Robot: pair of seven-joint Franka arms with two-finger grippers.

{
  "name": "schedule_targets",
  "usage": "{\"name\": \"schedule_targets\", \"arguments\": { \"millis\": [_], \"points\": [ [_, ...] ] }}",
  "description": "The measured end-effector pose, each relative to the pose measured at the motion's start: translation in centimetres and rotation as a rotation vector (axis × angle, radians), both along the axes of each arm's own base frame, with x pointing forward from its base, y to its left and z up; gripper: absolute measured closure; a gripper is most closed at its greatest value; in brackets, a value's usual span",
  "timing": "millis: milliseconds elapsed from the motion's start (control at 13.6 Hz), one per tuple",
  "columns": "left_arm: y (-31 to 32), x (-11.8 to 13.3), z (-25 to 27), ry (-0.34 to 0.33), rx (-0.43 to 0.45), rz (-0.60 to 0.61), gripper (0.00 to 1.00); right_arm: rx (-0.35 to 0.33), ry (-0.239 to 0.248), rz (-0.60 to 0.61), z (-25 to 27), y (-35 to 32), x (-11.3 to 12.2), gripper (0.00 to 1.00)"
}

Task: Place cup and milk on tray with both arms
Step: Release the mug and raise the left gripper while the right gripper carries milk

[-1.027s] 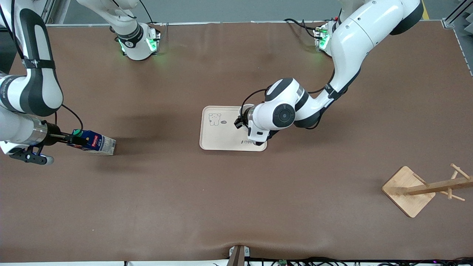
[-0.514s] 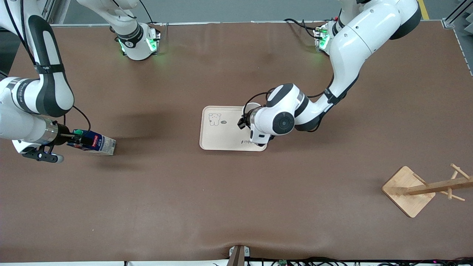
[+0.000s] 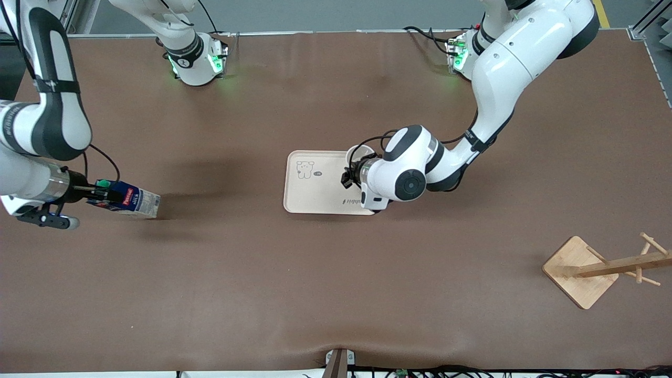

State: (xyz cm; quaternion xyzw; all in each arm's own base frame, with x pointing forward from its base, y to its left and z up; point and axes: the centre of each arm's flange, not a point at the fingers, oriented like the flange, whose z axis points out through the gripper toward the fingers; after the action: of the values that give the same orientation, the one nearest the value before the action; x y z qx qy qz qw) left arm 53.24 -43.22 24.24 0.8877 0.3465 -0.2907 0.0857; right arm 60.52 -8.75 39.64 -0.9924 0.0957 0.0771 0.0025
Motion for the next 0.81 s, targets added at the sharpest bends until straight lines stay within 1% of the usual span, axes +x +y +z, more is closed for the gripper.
{"name": "schedule_targets", "arguments": {
  "millis": [73,147,220,293,440,587,660,807],
  "points": [
    [0.0,0.5,0.6,-0.008,-0.006,0.005,0.54,-0.001,-0.014,0.009,1.8,0.3,0.6,0.33],
    [0.0,1.1,1.3,-0.018,-0.013,0.011,0.43,-0.001,-0.027,0.021,3.5,0.9,1.1,0.34],
    [0.1,1.6,2.0,-0.022,-0.017,0.012,0.32,0.001,-0.029,0.035,5.0,1.7,1.5,0.39],
    [0.3,2.2,3.1,-0.021,-0.017,0.008,0.23,0.003,-0.026,0.049,6.0,2.7,1.7,0.41],
    [1.9,4.2,6.1,-0.023,-0.013,0.009,0.01,0.004,-0.016,0.07,6.2,5.1,1.9,0.41],
    [5.4,6.9,9.3,-0.064,0.01,0.032,0.0,0.009,-0.004,0.102,5.4,8.5,2.2,0.41],
    [7.5,8.2,10.7,-0.104,0.032,0.046,0.0,0.009,0.002,0.103,5.1,11.1,2.2,0.41],
    [10.9,10.0,13.6,-0.198,0.067,0.045,0.0,-0.004,0.009,0.055,4.9,16.8,1.8,0.41]
  ]
}}
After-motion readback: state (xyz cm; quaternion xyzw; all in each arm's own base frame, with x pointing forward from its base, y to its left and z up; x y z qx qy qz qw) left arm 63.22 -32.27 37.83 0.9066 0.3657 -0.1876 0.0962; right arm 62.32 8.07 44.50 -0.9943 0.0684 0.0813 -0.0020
